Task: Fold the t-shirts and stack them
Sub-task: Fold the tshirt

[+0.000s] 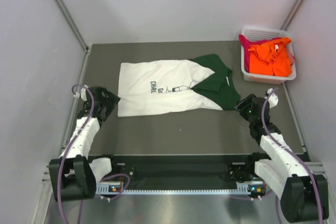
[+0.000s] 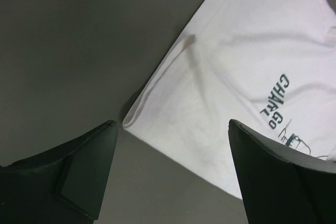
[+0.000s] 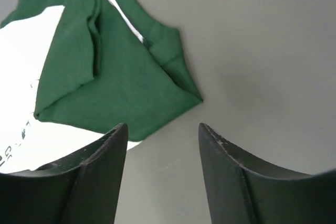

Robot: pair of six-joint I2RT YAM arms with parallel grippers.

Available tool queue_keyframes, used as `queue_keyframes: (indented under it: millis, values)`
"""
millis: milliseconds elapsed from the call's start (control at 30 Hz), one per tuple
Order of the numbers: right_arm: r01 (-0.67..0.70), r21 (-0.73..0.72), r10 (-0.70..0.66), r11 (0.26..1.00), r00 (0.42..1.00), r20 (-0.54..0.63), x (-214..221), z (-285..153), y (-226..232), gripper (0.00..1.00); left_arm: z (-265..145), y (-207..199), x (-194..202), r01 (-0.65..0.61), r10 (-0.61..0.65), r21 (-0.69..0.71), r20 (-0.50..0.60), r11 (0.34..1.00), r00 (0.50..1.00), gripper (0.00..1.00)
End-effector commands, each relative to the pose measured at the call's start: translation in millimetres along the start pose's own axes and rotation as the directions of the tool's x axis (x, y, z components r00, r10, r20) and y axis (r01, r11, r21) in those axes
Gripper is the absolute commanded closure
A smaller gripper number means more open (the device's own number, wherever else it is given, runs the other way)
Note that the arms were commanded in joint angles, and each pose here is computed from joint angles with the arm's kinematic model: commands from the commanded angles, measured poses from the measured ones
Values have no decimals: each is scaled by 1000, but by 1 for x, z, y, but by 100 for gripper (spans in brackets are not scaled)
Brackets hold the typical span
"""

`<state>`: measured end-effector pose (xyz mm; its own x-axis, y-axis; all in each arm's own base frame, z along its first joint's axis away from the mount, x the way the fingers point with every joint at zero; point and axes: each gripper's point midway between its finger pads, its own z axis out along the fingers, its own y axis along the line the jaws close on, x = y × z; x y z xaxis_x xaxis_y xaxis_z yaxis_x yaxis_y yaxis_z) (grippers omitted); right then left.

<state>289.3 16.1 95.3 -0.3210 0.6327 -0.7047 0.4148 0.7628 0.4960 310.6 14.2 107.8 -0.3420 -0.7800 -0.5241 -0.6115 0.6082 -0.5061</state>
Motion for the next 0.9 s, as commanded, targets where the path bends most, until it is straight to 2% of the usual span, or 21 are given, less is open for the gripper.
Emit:
queue_keyframes:
  millis: [0,167,400,633,700,733,800,867]
  values:
    - [-135,-80,137,988,990,20,2,5,18,44,-5,5,12,49,-48,37,-13,998,999,11]
    - [-175,-15,174,984,983,-58,28,24,10,50,-7,9,24,63,-61,46,-42,997,997,13]
    - [-290,24,291,957,955,-50,37,43,9,54,-6,18,27,76,-76,4,-48,997,996,15]
    - [-327,88,329,941,944,-8,38,62,1,54,-4,20,31,86,-86,-3,-63,996,994,16]
    - [-315,98,317,944,949,0,37,65,0,60,-4,21,32,85,-85,-5,-66,996,994,16]
    - [-306,109,307,946,952,13,34,69,-2,69,-4,20,32,82,-82,1,-66,997,994,16]
    - [-241,116,241,964,970,10,31,72,0,75,-4,22,36,73,-73,-4,-81,997,994,16]
    - [-196,134,198,971,980,-2,23,78,6,94,-5,24,39,64,-64,-8,-90,998,994,16]
